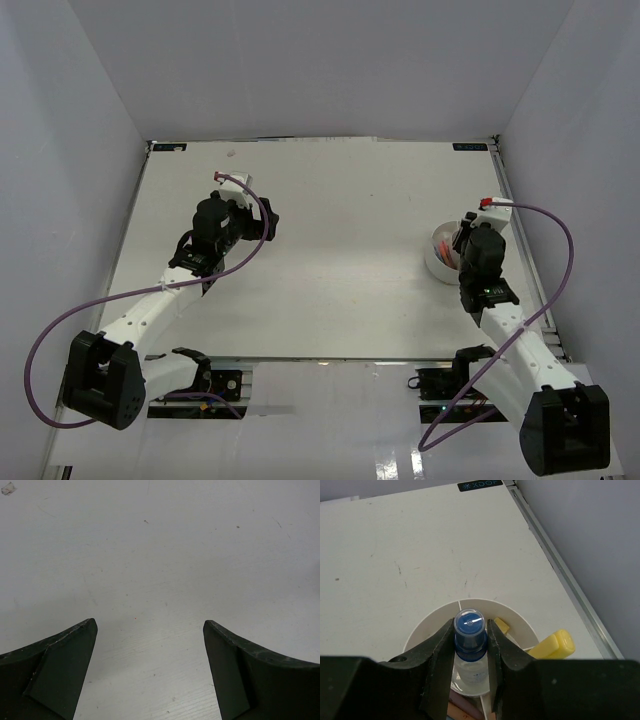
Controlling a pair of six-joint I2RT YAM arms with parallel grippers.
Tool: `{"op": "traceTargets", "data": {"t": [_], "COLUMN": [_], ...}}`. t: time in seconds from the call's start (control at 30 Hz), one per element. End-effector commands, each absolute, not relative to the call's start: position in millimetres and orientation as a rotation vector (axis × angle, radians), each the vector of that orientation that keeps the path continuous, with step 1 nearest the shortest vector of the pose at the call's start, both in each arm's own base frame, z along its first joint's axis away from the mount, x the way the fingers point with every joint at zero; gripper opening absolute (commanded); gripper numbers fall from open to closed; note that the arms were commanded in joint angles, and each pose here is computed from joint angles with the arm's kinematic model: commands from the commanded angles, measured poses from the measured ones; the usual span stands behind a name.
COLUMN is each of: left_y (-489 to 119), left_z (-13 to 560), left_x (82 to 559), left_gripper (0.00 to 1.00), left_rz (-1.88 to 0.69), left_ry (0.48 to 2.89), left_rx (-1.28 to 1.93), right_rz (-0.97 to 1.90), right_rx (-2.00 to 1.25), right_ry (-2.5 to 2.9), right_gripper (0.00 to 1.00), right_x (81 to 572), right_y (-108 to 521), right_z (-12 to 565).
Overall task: Sort the stationery into containers
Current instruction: Place the stationery in the storage box.
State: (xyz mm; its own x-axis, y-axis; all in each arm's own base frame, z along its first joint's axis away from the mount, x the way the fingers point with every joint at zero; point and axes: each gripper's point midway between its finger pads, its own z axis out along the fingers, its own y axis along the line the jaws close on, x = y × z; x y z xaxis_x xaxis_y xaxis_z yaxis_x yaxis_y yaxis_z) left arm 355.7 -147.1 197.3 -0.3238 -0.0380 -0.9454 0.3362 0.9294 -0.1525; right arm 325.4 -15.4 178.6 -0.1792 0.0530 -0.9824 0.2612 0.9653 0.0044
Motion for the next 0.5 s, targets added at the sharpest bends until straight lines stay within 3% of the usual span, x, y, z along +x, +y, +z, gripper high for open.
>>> {"op": "traceTargets", "data": {"t": [0.0,0.17,0.47], "left_y": [-147,-147,-146], "left_z": [218,219,225], "left_x": [360,360,357], "left_gripper": [0.98,0.98,0.98], "left_rz": [-0.381,-0.382,-0.384], "left_ry": [1.823,1.818,1.803], "left_rx": [0.201,0.203,0.199], "right_rz": [-0.162,-0.183,-0.146], "right_rx": [0.267,0.277,0.256], "right_ry": [1.590,1.617,1.621], "right_gripper": [0.08,0.11,0.58], "right_x": [337,338,336], "right_y": [-18,-21,-15], "right_z": [209,192,196]}}
